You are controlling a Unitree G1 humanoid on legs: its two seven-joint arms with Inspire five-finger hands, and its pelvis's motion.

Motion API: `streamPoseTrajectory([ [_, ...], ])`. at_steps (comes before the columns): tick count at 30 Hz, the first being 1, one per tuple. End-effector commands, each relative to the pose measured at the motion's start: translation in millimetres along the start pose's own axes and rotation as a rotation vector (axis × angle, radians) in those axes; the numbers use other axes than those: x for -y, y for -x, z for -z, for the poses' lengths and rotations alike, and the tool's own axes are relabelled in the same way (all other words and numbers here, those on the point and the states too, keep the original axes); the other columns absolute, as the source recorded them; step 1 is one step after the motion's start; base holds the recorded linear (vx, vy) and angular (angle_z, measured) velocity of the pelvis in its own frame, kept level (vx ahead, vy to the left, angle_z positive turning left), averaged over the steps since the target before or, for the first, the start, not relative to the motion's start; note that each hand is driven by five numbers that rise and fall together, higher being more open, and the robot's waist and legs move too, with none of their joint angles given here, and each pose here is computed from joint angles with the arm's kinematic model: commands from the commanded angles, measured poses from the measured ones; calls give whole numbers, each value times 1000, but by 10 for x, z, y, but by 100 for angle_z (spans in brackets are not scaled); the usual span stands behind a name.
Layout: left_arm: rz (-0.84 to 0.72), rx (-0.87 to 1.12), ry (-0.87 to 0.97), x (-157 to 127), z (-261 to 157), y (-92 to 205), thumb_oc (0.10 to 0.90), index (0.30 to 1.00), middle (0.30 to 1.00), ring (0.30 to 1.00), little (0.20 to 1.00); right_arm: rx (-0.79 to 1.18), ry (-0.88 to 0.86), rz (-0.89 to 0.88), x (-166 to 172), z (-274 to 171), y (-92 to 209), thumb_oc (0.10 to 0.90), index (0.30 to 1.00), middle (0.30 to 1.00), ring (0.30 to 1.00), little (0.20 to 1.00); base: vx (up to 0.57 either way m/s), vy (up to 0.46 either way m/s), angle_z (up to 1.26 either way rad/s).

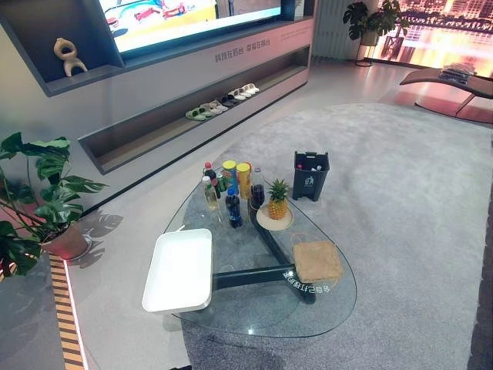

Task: Wipe the table with a cloth and put it in the basket.

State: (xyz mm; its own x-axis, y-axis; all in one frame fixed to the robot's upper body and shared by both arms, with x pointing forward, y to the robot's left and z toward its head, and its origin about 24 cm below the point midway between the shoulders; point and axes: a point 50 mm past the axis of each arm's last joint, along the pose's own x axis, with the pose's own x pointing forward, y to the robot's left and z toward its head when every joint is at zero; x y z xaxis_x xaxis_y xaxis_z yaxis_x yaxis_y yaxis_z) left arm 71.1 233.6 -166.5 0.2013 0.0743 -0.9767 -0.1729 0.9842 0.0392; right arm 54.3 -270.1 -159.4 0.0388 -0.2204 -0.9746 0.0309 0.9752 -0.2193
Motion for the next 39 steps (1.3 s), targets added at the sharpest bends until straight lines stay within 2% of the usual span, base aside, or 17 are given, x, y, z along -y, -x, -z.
streamPoseTrajectory([
  [1,-41,9,-69,-14,-179,-5,800,900,900,900,900,-14,54,-8,-33,-102,11,800,900,900,900,900,0,0,0],
  [39,-60,54,-49,-67,-253,7,800,900,900,900,900,-9,45,-1,9,-139,19,800,900,900,900,900,2,0,0],
])
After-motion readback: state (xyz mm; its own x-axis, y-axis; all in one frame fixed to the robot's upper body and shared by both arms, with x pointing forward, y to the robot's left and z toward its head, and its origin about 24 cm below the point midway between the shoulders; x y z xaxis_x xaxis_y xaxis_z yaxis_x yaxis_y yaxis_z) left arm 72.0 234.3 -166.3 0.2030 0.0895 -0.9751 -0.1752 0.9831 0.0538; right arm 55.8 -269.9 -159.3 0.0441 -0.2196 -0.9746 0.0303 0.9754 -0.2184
